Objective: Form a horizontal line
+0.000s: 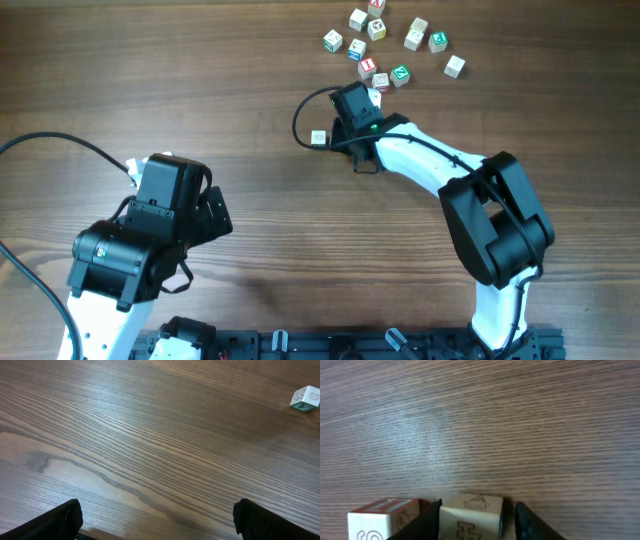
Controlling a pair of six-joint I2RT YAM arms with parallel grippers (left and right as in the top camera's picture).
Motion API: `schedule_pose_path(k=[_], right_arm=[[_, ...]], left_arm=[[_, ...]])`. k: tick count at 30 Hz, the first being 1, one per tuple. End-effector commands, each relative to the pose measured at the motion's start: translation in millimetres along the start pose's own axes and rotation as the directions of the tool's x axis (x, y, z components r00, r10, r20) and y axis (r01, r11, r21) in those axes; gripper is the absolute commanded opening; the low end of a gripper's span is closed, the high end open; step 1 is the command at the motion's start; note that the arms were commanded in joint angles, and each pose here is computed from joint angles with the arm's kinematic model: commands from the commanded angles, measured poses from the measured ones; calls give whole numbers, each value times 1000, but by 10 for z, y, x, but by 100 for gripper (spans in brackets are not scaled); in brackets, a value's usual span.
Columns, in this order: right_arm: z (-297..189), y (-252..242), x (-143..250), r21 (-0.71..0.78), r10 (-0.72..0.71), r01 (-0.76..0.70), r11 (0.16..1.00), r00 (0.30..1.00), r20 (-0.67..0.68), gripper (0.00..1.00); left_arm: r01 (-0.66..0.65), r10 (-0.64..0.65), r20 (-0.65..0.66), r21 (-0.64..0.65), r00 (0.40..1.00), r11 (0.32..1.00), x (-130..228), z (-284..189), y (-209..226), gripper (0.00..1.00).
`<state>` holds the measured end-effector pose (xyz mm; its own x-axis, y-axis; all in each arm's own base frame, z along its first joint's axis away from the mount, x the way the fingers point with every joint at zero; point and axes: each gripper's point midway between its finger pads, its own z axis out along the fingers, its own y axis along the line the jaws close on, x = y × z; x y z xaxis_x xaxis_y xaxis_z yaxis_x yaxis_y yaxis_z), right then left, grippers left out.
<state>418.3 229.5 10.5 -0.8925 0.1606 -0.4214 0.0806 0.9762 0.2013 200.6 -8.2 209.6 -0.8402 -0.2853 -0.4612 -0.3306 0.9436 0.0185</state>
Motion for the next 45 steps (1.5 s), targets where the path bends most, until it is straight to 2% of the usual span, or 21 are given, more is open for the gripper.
schedule_pose_path(k=[1, 5, 10, 16, 20, 24, 27, 32, 36, 42, 45], right_arm=[[-159, 81, -312, 23, -36, 34, 999, 996, 85, 52], [-486, 236, -641, -1, -65, 66, 998, 984, 163, 58], [-1076, 363, -1245, 2, -103, 108, 994, 948, 301, 66], [-1334, 248, -1672, -28, -39, 53, 998, 928, 369, 67], [-1334, 215, -1866, -77, -76, 116, 990, 913, 400, 67], [-1127, 181, -2042, -67, -131, 179, 982, 886, 445, 67], [-780, 181, -2053, -36, -199, 240, 970, 872, 448, 67], [-16, 63, -1934, -6, -221, 243, 970, 893, 393, 67], [366, 7, -1955, 7, -222, 235, 972, 906, 359, 67], [581, -65, -1928, 41, -265, 265, 963, 915, 305, 66], [605, -116, -1865, 39, -268, 268, 963, 924, 272, 58]], left_arm=[[22, -22, 1, 0, 1000, 1000, 2, 3, 14, 100], [22, -22, 0, 0, 1000, 1000, 2, 3, 13, 100], [22, -22, 1, 0, 1000, 1000, 2, 3, 14, 100], [22, -22, 1, 0, 1000, 1000, 2, 3, 14, 100], [22, -22, 1, 0, 1000, 1000, 2, 3, 14, 100], [22, -22, 1, 0, 1000, 1000, 2, 3, 14, 100], [22, -22, 0, 0, 1000, 1000, 2, 3, 13, 100], [21, -21, 0, 0, 1000, 1000, 3, 3, 14, 100], [22, -22, 0, 0, 1000, 1000, 2, 3, 13, 100], [21, -21, 0, 0, 1000, 1000, 3, 3, 14, 100], [21, -21, 0, 0, 1000, 1000, 3, 3, 14, 100]])
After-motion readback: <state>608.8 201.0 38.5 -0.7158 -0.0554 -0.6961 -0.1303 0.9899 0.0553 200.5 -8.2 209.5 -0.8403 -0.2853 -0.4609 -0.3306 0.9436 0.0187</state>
